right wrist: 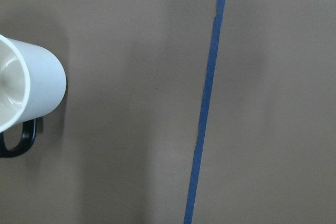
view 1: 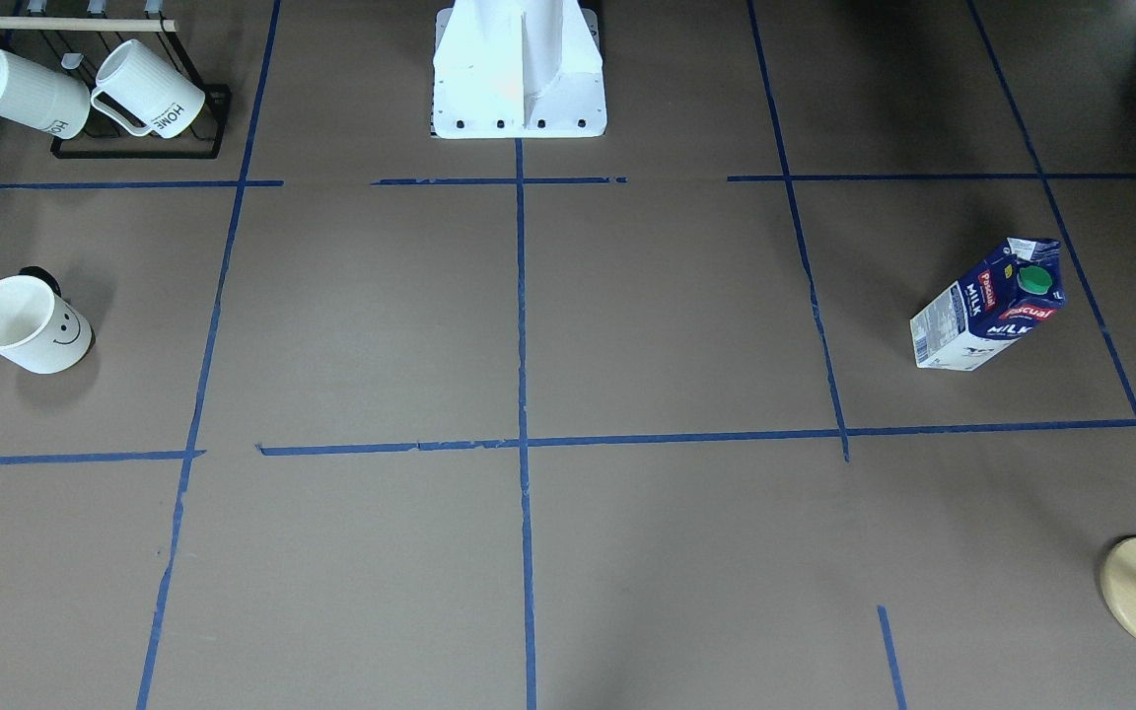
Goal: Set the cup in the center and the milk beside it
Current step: 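Move the right gripper down over the white mug and grasp it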
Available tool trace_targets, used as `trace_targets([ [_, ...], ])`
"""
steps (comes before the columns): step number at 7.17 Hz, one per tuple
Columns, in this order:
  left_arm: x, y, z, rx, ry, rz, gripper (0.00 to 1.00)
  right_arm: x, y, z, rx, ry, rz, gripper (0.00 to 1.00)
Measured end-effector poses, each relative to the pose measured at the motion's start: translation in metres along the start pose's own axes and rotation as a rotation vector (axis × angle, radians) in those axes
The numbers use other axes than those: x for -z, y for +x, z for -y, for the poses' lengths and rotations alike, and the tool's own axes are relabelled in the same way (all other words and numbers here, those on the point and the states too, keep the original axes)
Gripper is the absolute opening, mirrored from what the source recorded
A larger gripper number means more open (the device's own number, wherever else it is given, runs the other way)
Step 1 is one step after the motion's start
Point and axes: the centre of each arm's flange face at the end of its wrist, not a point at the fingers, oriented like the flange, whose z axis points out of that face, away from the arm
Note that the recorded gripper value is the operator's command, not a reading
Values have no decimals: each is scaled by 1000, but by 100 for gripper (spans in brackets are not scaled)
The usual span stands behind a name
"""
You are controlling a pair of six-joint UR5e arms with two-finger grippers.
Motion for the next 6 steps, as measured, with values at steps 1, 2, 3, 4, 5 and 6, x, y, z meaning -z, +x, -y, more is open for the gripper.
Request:
trace_targets([
  [1,1,1,0,-1,2,0,100,-3,3,0,5,5,0,100],
  [2,2,2,1,-3,3,0,100,-5,4,1,13,12,0,100],
  [3,2,2,1,-4,4,-1,100,-4,4,2,31,30,2,100],
  [4,2,2,1,-4,4,-1,100,-2,0,6,57,58,10,100],
  [5,2,2,1,-5,4,-1,100,1,-6,11,75,81,24,100],
  [6,2,3,1,-5,5,-1,100,2,-17,18,78,99,34,100],
])
